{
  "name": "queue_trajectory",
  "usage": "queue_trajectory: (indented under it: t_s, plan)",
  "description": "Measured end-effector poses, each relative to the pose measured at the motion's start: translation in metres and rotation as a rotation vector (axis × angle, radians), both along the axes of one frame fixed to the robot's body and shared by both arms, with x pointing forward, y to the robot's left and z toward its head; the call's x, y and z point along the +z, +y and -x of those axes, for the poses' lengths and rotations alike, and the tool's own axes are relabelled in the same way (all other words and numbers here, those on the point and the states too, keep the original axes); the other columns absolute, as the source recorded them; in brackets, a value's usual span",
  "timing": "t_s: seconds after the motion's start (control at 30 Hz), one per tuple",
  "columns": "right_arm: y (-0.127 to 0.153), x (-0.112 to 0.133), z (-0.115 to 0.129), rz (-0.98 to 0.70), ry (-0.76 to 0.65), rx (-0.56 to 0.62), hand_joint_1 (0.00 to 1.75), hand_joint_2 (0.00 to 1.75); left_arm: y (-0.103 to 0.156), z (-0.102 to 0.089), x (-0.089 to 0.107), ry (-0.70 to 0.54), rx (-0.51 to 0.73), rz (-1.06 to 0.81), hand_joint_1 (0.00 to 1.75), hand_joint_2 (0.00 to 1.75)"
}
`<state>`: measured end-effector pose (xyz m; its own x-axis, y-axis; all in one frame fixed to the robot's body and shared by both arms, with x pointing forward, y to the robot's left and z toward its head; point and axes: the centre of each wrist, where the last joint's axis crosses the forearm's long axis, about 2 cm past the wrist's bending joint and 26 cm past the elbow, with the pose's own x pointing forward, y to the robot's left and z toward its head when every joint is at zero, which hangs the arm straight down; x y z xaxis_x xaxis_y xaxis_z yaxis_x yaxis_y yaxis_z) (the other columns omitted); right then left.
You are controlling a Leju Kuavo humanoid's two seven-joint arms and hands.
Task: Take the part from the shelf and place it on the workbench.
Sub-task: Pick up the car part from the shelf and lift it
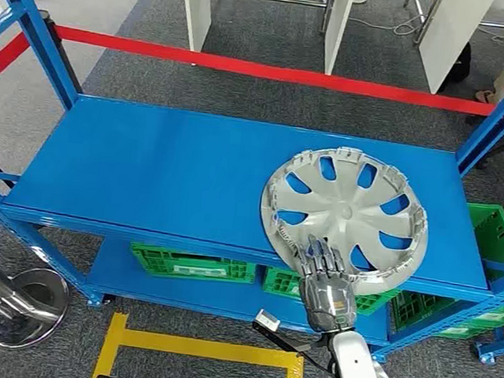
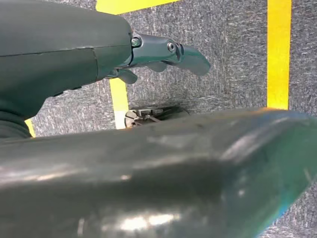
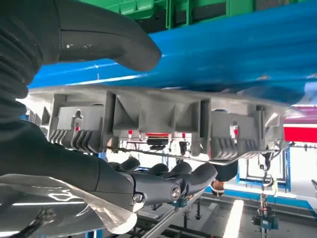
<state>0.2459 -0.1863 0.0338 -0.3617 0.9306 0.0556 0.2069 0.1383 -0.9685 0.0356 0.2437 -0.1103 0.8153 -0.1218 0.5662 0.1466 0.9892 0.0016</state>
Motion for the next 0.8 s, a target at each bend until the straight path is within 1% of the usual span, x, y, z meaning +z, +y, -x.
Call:
queue_trajectory:
  t_s: [0.27,0.47,0.8]
  plan:
    - [-0.001,0.001,-0.003,-0.007,-0.002,-0.007,0.0,1.75,0.0,0.0,0.0,0.0,-0.007,0.0,0.0,0.0]
    - [-0.004,0.005,-0.009,-0.005,-0.014,-0.026,0.0,1.75,0.0,0.0,0.0,0.001,-0.013,-0.001,0.0,0.0]
    - [-0.008,0.003,-0.012,0.003,-0.008,-0.048,0.0,1.75,-0.001,0.001,0.0,0.006,-0.008,0.001,0.0,0.0]
